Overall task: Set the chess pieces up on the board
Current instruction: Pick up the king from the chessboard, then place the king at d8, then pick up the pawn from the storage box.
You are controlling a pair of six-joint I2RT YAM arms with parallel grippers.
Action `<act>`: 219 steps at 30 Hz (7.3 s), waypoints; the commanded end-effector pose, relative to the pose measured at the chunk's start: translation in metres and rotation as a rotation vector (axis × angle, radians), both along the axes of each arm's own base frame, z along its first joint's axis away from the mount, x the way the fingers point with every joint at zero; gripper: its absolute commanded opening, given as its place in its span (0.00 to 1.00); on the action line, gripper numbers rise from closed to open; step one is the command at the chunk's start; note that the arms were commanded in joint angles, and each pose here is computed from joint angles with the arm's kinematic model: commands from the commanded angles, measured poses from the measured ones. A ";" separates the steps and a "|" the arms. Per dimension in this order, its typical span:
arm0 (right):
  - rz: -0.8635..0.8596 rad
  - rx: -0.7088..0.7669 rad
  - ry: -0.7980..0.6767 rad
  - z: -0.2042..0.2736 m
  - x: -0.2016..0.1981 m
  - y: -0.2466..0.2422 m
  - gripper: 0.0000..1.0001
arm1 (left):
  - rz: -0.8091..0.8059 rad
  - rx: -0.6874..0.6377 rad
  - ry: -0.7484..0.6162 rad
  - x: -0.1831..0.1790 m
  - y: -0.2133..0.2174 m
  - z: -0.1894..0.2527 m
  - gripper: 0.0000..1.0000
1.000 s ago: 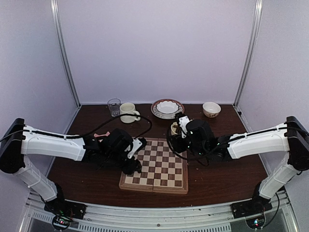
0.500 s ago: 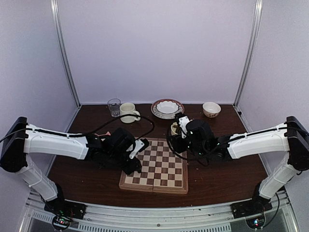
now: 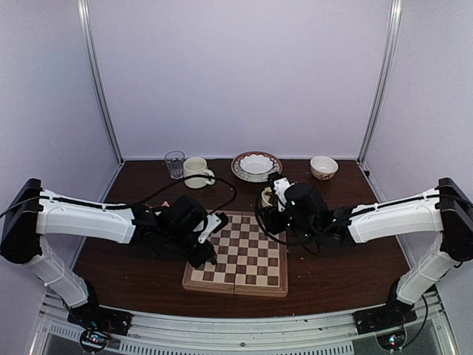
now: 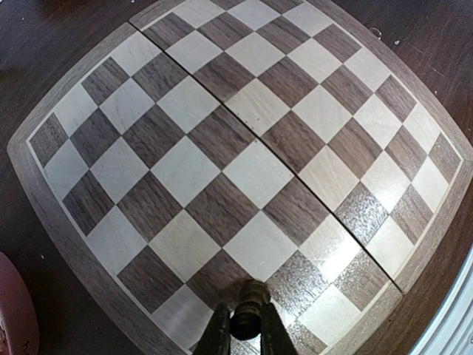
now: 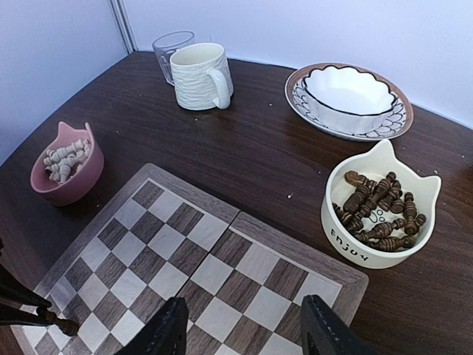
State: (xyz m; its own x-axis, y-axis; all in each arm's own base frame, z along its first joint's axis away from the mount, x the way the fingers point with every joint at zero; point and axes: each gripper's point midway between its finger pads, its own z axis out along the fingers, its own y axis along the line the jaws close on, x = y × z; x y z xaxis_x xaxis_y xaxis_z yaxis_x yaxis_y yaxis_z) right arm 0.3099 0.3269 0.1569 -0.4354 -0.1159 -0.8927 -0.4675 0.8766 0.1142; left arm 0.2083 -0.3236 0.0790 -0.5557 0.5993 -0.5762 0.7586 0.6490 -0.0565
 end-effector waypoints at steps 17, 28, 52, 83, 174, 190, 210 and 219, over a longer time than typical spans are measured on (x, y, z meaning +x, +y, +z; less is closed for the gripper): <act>-0.027 0.009 -0.031 0.015 0.001 -0.010 0.55 | 0.219 0.051 -0.254 0.045 0.030 0.028 0.02; -0.028 0.019 -0.036 0.018 0.000 -0.011 0.55 | 0.201 0.098 -0.219 0.046 0.022 0.013 0.02; -0.017 0.016 -0.035 0.017 0.000 -0.009 0.55 | 0.201 0.103 -0.219 0.049 0.020 0.011 0.06; -0.009 0.015 -0.033 0.017 -0.001 -0.008 0.55 | 0.198 0.106 -0.215 0.047 0.022 0.013 0.34; -0.196 -0.125 0.469 -0.065 0.123 -0.049 0.44 | 0.421 -0.345 -0.279 0.064 0.043 0.117 0.75; -0.500 -0.146 0.387 -0.073 0.177 -0.095 0.40 | 0.475 -0.356 -0.432 0.074 0.067 0.109 0.75; -0.490 -0.089 0.406 -0.095 0.203 -0.080 0.32 | 0.429 -0.343 -0.416 0.072 0.058 0.102 0.75; -0.491 -0.057 0.438 -0.103 0.203 -0.079 0.26 | 0.406 -0.345 -0.408 0.070 0.055 0.104 0.75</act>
